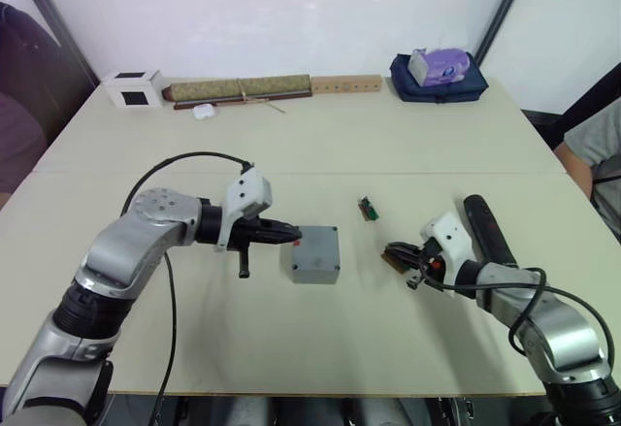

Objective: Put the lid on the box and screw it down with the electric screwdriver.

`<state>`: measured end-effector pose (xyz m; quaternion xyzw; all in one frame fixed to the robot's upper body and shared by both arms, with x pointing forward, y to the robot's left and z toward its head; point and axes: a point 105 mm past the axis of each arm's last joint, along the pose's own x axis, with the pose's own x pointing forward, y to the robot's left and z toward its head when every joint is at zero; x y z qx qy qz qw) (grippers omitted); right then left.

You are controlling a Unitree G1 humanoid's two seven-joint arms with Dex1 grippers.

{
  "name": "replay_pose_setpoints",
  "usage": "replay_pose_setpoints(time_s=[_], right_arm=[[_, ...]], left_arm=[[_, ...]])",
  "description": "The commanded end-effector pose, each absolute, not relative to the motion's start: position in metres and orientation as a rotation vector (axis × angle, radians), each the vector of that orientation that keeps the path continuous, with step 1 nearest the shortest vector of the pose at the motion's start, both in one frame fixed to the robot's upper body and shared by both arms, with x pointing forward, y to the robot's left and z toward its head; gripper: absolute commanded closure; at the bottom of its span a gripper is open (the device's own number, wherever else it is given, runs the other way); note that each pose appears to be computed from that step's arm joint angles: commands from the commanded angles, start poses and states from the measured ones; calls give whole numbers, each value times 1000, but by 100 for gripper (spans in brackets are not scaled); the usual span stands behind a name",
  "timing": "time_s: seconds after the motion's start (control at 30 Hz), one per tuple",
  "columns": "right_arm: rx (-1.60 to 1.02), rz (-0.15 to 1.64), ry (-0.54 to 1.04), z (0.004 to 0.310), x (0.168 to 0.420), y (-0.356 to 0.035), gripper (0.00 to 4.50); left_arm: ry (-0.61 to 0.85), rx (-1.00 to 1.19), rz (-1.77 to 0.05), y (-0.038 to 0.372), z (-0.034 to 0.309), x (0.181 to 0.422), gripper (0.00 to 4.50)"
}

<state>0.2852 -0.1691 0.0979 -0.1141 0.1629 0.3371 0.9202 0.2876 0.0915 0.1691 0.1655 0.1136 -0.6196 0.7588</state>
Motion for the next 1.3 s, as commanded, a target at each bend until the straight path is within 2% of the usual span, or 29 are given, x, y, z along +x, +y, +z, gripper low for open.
replay_pose_setpoints(time_s=[0.03,0.33,0.43,0.87,1.07,1.3], right_arm=[[-269,695,271,116,287,-169,443],[-275,692,210,134,295,-172,443],[-287,712,191,143,294,-168,443],[-250,900,69,184,284,-111,443],[-250,947,75,176,286,-91,443],[-264,935,96,159,293,-86,443]], left_arm=[[207,362,-1351,92,178,289,450],[187,362,-1283,96,177,308,450],[190,346,-1285,98,179,306,450],[214,320,-1244,110,182,303,450],[238,318,-1247,111,179,297,450],[259,319,-1237,114,175,291,450]])
